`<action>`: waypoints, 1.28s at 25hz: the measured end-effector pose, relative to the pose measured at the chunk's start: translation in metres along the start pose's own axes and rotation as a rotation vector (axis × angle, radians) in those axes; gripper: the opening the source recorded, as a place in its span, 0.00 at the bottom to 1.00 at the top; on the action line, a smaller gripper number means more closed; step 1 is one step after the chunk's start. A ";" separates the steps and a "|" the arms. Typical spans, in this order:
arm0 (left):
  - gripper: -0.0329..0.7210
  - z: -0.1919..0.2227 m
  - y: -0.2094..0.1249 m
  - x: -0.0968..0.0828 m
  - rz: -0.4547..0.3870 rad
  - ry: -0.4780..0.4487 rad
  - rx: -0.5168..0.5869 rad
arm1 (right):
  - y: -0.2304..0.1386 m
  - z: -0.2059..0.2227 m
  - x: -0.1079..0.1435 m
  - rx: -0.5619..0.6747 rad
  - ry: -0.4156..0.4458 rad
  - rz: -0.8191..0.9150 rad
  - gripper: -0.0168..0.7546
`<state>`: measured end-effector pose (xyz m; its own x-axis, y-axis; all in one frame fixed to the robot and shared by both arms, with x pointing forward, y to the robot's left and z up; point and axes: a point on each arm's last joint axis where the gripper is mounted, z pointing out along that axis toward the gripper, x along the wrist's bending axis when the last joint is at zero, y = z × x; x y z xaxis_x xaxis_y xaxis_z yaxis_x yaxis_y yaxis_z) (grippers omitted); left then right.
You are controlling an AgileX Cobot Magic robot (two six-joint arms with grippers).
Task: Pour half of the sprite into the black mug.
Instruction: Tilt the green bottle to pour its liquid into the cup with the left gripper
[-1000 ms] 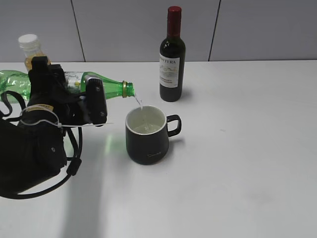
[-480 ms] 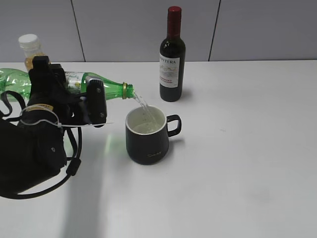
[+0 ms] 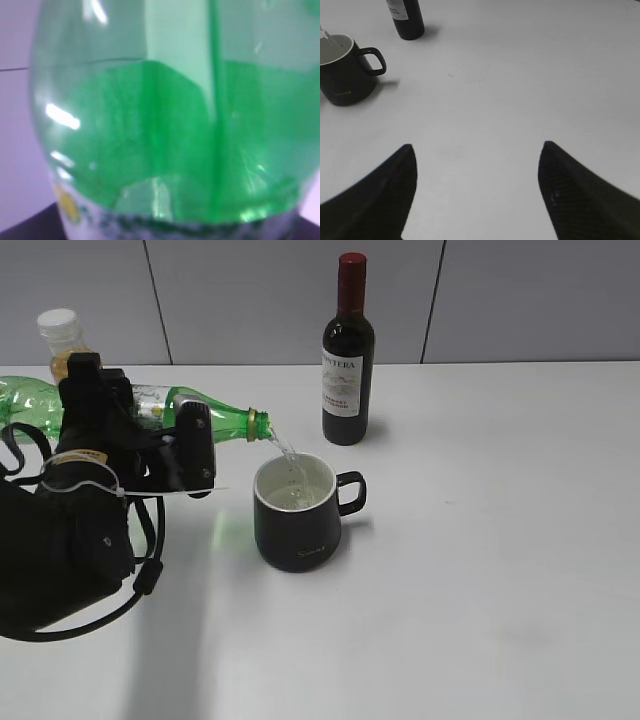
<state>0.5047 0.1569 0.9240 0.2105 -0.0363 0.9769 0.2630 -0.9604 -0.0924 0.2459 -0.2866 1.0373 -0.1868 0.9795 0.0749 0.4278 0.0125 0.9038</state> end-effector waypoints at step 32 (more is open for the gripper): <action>0.66 0.000 0.003 0.002 -0.987 0.008 -0.043 | 0.000 0.000 0.000 0.000 0.000 0.000 0.76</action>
<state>0.5060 0.1540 0.9261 -0.0913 0.7846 0.6132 0.2829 -0.5700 0.7714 0.2459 -0.2866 1.0373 -0.1868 0.9795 0.0749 0.4278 0.0125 0.9038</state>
